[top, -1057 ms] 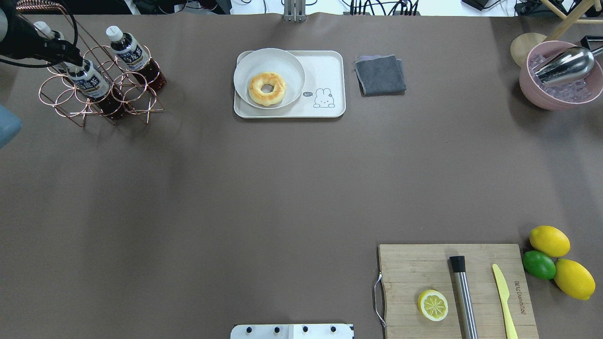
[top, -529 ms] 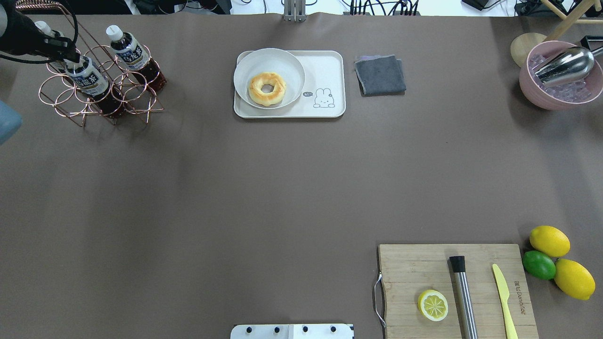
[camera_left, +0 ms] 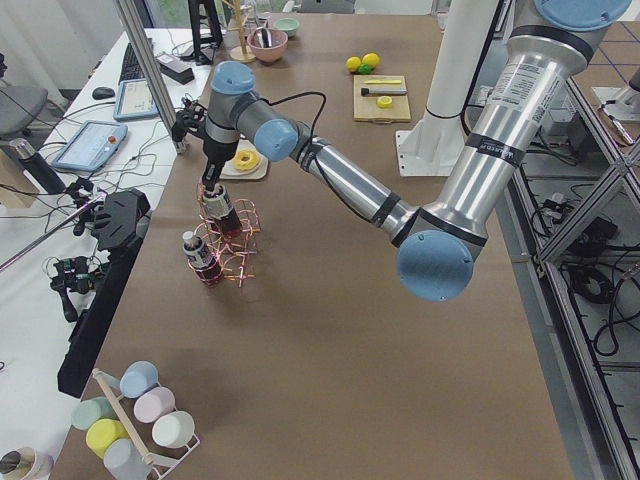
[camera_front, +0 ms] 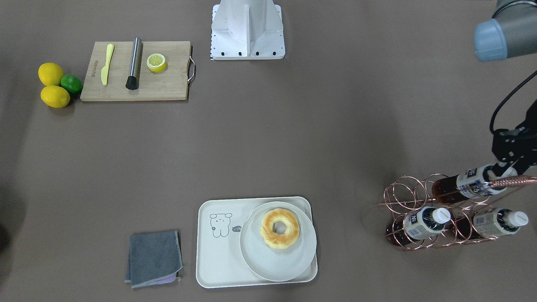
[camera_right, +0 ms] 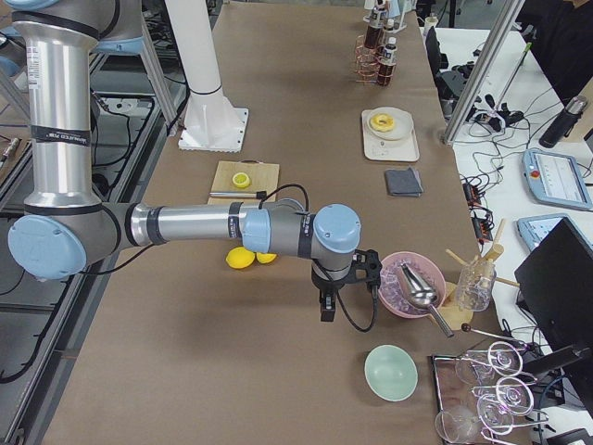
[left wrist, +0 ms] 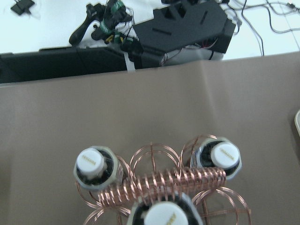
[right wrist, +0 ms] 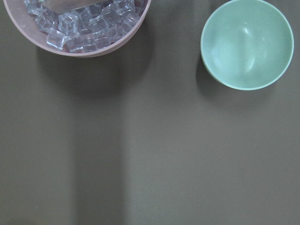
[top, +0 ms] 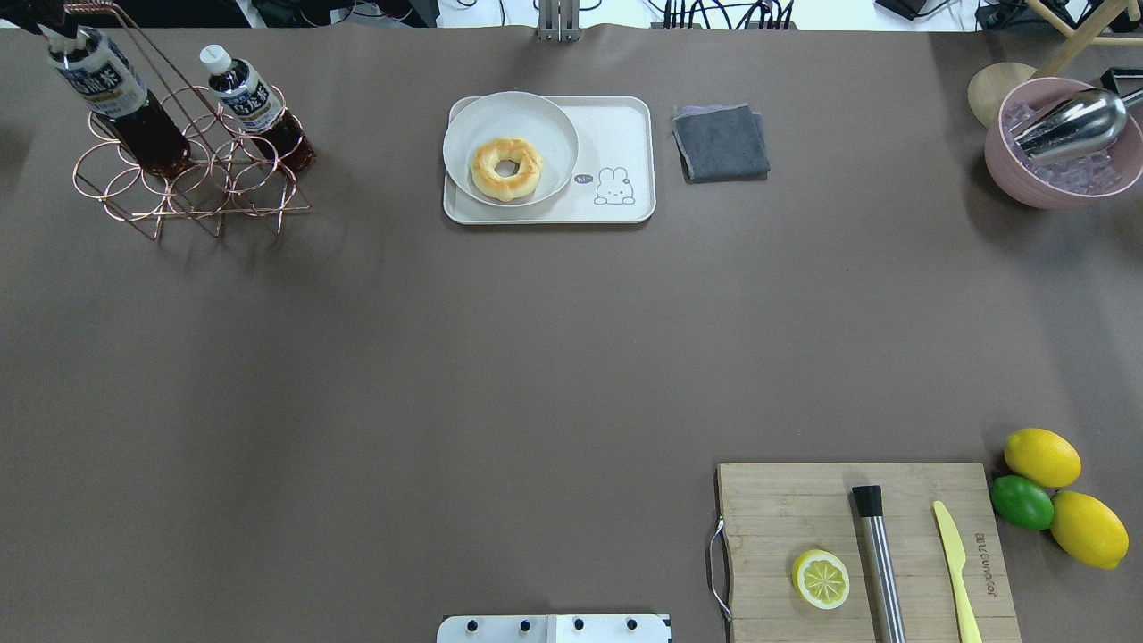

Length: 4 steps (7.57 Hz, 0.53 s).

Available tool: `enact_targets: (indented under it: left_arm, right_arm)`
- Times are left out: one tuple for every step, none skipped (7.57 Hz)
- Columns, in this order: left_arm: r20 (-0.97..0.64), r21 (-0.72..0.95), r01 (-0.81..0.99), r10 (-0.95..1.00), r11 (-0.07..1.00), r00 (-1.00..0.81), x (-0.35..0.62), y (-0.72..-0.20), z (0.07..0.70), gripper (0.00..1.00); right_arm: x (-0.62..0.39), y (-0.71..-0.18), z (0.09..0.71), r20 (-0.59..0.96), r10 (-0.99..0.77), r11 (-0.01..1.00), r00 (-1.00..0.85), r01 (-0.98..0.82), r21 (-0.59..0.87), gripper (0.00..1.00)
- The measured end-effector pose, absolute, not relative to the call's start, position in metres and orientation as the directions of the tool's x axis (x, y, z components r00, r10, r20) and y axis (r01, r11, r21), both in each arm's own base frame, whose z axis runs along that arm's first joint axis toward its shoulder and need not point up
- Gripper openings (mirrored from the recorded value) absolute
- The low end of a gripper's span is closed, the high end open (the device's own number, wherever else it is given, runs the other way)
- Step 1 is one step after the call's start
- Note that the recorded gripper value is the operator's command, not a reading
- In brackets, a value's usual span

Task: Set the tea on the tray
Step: 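Lift the tea bottle out of the rack with the left gripper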

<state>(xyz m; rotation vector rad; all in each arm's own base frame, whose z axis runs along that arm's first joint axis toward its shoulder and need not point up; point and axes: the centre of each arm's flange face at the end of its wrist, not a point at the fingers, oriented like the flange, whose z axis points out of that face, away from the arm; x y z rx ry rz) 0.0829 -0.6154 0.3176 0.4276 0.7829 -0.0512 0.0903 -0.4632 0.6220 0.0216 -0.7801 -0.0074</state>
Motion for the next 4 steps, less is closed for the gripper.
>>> enact_targets:
  left_arm:
    - [-0.690,0.362,0.219,0.103,0.906,0.716,0.061,-0.601,0.293,0.00]
    - [-0.691,0.366,0.233,0.095,0.901,0.717,0.047,-0.582,0.272,0.00]
    - [-0.693,0.369,0.241,0.093,0.898,0.715,0.040,-0.565,0.259,0.00]
    - [-0.698,0.373,0.245,0.097,0.895,0.710,0.040,-0.552,0.249,0.00]
  right_arm:
    - [0.090,-0.463,0.622,0.709,-0.015,1.000,0.705,-0.002,0.022,1.00]
    - [0.089,-0.463,0.622,0.712,-0.014,1.000,0.702,-0.002,0.022,1.00]
    - [0.089,-0.463,0.621,0.713,-0.015,1.000,0.701,-0.002,0.022,1.00]
    - [0.089,-0.463,0.621,0.713,-0.015,1.000,0.701,-0.002,0.023,1.00]
